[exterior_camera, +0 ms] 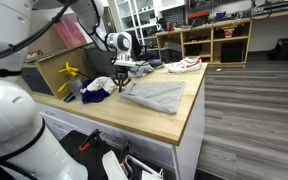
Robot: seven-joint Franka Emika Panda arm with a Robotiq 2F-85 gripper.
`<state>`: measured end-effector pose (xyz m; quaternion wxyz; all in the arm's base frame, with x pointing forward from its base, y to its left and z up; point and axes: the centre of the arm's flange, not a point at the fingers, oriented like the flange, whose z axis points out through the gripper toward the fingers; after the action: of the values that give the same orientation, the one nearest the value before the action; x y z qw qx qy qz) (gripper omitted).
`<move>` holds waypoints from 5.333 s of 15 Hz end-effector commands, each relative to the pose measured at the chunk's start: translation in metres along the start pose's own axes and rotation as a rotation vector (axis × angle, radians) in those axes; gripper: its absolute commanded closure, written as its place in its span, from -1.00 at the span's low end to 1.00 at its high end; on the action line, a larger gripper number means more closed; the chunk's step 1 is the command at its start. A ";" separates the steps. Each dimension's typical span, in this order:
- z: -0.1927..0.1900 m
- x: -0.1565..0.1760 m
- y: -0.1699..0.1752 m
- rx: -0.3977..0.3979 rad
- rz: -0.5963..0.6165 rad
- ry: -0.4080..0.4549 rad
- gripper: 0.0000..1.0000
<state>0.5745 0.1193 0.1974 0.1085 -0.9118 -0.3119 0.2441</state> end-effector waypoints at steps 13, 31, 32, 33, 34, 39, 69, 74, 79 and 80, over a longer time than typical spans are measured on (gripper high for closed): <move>0.001 -0.043 -0.011 0.084 0.039 -0.073 -1.00; 0.028 -0.005 0.027 0.117 0.086 -0.040 -1.00; 0.031 -0.003 0.026 0.120 0.087 -0.046 -1.00; 0.034 -0.002 0.026 0.123 0.090 -0.052 -1.00; 0.038 -0.001 0.024 0.122 0.096 -0.058 -0.50; 0.049 0.001 0.016 0.138 0.110 -0.086 0.15; -0.012 -0.002 -0.038 0.215 0.254 0.063 -1.00; -0.049 -0.010 0.025 0.183 0.441 0.244 -1.00; -0.070 0.003 0.064 0.086 0.655 0.429 -0.39; -0.074 0.008 0.067 0.070 0.698 0.469 -0.25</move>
<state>0.6323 0.0637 0.2357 0.1441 -0.9840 0.0015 0.1045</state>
